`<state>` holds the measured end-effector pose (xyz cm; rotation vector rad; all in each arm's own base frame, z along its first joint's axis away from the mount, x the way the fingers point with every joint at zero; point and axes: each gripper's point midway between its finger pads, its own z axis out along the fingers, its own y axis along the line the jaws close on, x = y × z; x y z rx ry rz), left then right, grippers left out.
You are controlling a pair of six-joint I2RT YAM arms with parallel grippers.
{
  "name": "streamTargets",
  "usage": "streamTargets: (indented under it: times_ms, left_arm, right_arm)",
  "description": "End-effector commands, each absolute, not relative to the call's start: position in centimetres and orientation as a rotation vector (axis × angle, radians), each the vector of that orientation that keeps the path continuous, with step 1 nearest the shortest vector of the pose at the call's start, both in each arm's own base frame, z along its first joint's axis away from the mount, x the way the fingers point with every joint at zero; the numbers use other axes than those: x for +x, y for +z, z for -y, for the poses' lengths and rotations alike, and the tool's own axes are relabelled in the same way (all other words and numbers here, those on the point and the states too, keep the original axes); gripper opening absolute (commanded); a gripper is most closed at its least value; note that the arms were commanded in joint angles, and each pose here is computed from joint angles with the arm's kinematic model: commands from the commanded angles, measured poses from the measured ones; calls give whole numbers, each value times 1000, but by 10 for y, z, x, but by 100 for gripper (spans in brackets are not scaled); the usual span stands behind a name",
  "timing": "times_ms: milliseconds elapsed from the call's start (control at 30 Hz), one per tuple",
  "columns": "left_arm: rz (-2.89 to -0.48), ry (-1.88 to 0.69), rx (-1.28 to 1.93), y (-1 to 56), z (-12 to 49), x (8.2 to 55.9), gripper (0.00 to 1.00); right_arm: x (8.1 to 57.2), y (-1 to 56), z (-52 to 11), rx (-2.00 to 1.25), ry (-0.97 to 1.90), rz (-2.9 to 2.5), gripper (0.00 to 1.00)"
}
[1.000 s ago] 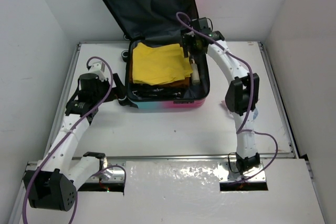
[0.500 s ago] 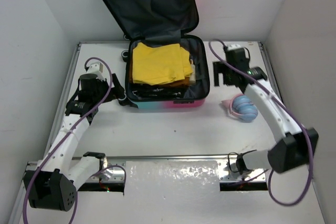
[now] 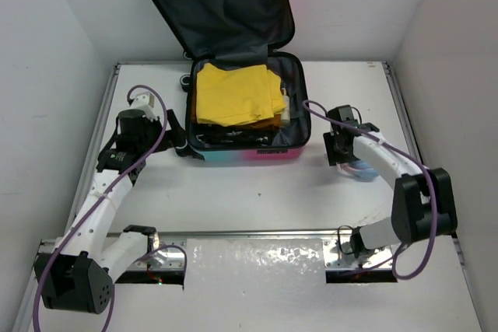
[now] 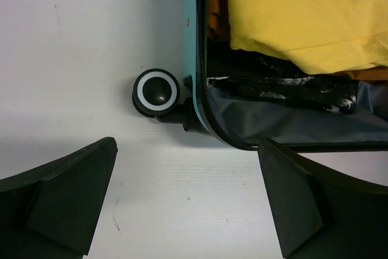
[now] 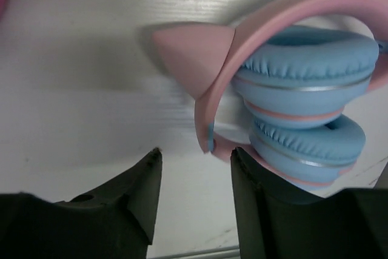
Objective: Pack the luggage
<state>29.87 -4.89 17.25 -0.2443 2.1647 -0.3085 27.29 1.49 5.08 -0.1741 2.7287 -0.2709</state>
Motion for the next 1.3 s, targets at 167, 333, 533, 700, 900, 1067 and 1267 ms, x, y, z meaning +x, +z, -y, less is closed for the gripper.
streamTargets:
  times_ms: [167,333,533,700,900,1067,1267]
  left_arm:
    - [-2140,-356,-191,181,60,303,100]
    - [-2145,-353,-191,180,60,303,100]
    - [-2148,-351,-188,178,60,303,100]
    - [-2151,-339,-192,178,59,304,100]
    - [-2129,-306,-224,183,52,305,100]
    - [-2098,-265,-271,189,42,305,100]
    - [-2093,-259,-285,190,38,306,100]
  right_arm:
    - [315,38,-2,-147,-364,-2669,41]
    - [312,22,-2,-151,-355,-2702,30]
    - [308,13,-12,-178,-280,-2716,0]
    - [330,81,-42,-227,-149,-2444,0]
    - [340,191,-124,-394,25,-2065,0]
    - [347,224,-180,-477,168,-1926,0]
    - [369,218,-241,-505,240,-1853,0]
